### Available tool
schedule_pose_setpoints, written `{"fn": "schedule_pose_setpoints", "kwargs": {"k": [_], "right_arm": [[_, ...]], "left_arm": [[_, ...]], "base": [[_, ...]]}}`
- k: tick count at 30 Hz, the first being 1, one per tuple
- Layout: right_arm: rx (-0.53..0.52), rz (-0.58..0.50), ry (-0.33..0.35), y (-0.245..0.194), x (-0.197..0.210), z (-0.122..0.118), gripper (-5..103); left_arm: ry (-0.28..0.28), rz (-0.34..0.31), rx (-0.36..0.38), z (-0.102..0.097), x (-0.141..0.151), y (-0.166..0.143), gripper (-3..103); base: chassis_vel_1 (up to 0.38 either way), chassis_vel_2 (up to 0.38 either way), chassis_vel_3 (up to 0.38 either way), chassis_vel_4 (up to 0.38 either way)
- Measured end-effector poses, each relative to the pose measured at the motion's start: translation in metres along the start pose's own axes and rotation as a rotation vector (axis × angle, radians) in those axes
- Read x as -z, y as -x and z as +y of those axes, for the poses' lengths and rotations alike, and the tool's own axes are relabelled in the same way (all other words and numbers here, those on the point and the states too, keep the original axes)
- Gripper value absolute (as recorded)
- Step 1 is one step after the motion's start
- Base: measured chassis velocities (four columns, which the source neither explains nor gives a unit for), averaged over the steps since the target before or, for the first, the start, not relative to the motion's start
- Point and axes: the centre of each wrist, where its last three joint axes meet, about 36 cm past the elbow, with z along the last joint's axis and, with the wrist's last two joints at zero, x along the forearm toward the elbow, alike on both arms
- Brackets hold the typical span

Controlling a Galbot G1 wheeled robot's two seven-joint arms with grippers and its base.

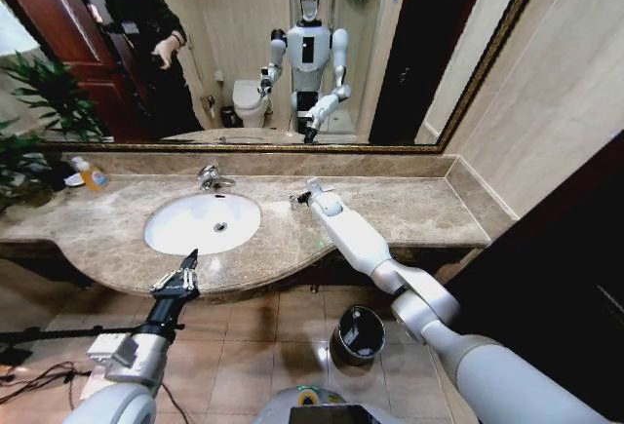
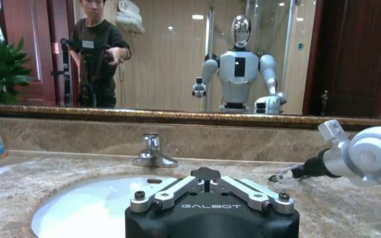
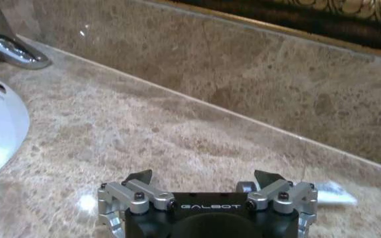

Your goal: Pick up the trash from the sink and place it in the trash bin.

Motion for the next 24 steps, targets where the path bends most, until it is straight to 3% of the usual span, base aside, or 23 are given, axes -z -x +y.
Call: {"fn": "schedule_pose_setpoints", "kwargs": {"k": [12,15,18,24], "right_arm": [[-0.025,0.057,-0.013,-0.016,0.012,-0.016,100],[-0.057,0.000,0.007,-0.023,0.014,-0.021,100],[-0.070,-0.132,0.062,-0.023,-0.005,-0.029,100],[-0.038,-0.140,0.040,-0.008,-0.034,-0.047,100]], "left_arm": [[0.000,0.000,0.000,0.000,0.000,0.000,0],[0.000,0.000,0.000,0.000,0.000,0.000,0],[0.000,0.000,0.000,0.000,0.000,0.000,0],[0.000,0.000,0.000,0.000,0.000,0.000,0]], "base": [[0.000,0.000,0.000,0.000],[0.000,0.000,0.000,0.000],[0.000,0.000,0.000,0.000],[0.000,0.000,0.000,0.000]]}}
